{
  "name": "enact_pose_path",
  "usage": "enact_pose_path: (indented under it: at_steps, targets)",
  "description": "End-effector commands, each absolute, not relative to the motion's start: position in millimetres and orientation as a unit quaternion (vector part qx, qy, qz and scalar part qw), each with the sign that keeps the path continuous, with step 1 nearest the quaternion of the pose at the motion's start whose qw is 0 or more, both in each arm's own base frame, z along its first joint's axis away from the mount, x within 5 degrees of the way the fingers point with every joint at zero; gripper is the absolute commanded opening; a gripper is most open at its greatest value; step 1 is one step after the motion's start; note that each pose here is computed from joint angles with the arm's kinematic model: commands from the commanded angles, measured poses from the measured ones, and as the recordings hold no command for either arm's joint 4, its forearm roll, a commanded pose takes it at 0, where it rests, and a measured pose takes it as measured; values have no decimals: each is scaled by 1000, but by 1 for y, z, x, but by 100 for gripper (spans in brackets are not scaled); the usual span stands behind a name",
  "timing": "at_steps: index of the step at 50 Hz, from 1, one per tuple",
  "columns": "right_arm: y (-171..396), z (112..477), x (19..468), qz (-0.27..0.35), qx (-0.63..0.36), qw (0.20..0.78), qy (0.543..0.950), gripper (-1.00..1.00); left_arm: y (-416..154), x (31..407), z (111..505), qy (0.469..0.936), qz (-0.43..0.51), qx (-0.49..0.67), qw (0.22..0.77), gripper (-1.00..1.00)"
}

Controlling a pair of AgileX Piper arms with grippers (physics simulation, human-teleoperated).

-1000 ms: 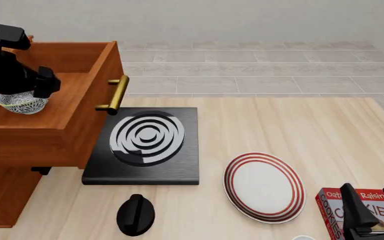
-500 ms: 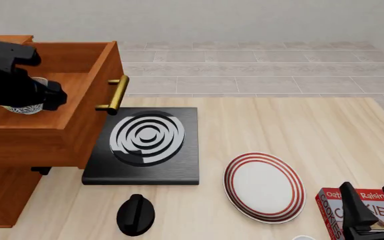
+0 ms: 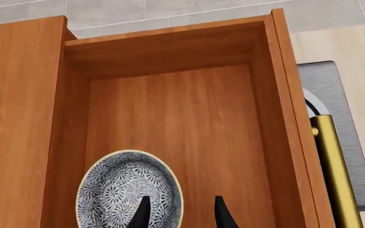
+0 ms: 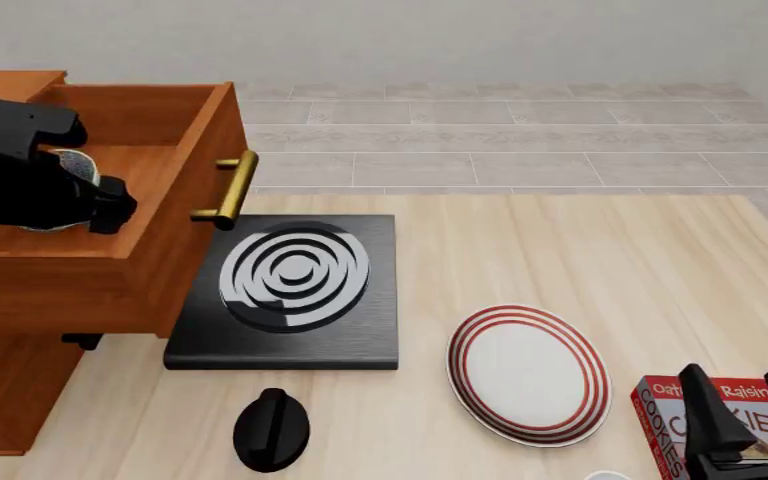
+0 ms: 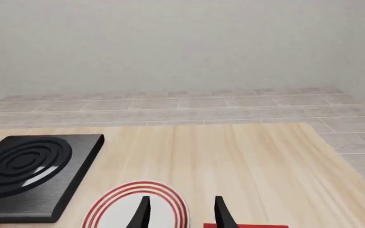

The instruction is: Pick the akita bowl in the top layer of the wooden cabinet and place it on the plate.

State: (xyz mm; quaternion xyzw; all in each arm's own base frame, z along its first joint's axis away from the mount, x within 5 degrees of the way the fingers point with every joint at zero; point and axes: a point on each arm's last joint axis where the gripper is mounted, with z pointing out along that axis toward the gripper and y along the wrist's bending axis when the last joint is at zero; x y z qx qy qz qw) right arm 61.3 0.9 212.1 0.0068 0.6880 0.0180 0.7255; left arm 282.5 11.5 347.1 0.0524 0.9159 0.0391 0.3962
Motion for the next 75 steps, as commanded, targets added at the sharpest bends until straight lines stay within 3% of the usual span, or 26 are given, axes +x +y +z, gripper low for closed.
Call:
enact_pose_path:
  at_steps: [1,11,12,41,75]
  targets:
    - [1,212,61,18,6,725,688,100,11,281,340,919,37,49,391,100]
    - [1,212,60,17,6,726,688,100,10,280,341,916,38,55,395,100]
    - [1,212,60,17,6,726,688,100,9,279,343,915,38,58,397,-100]
    - [1,212,60,17,8,727,687,100,1,278,362,904,33,67,422,-100]
    - [1,212,60,15,8,726,687,100,-12,282,417,878,5,48,477,-100]
